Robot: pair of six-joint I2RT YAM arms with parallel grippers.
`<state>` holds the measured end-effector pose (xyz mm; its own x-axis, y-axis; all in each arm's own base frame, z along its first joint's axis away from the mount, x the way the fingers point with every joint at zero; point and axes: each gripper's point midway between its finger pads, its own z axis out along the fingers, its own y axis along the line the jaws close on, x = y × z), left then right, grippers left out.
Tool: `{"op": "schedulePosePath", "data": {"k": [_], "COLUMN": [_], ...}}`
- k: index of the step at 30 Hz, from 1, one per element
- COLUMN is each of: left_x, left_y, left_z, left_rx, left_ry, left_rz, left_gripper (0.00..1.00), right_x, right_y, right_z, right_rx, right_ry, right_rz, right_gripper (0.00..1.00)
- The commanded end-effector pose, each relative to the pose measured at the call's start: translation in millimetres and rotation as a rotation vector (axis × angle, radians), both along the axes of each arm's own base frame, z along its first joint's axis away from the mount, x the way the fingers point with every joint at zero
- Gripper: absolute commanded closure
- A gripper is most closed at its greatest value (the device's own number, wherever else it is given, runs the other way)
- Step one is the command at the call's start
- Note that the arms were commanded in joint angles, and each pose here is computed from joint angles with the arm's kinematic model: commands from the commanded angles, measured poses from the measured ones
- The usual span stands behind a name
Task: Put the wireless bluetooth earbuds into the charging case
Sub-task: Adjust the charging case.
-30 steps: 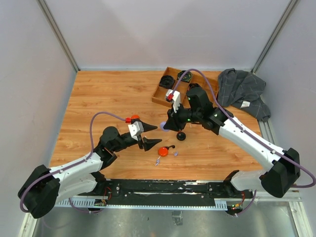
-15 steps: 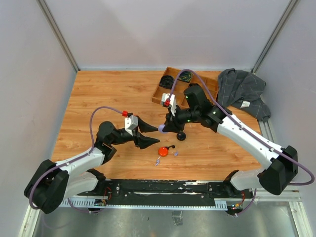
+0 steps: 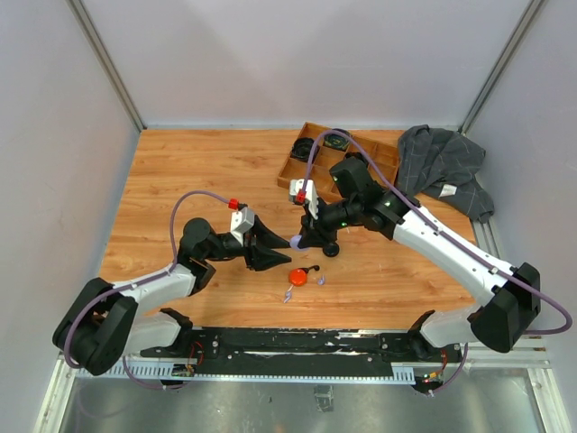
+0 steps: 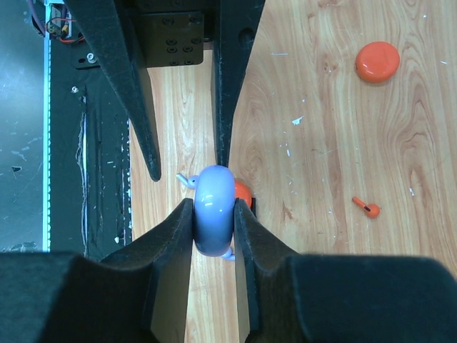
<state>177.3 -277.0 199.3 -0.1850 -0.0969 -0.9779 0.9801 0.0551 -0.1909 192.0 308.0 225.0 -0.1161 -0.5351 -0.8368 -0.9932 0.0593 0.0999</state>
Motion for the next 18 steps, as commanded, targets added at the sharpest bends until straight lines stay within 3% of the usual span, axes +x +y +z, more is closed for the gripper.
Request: {"op": "schedulePosePath", "data": {"k": [1,11,18], "left_x": [-1.9,9.0,5.5], "left_y": [-5.3,-5.3,-5.9], "left_z": [27.1,21.9,17.2], "left_rx": [-0.068,-0.065,-0.059], "left_ry": [-0.092,-0.085,-0.072], "left_rz": [-0.04,0.02,-0.004], "left_gripper": [0.52,0.49,0.61], "right_x": [-7.2,-11.8,-12.9], "right_y": [19.8,22.9,24.8], "right_z": [20.6,22.3,24.8], "right_rx": [0.077,0.095,0.105], "right_ry": [-0.044,-0.03,-0.035], "right_rz": [0.099,0.12,0.127], "right_gripper": [0.92,0.92,0.92]}}
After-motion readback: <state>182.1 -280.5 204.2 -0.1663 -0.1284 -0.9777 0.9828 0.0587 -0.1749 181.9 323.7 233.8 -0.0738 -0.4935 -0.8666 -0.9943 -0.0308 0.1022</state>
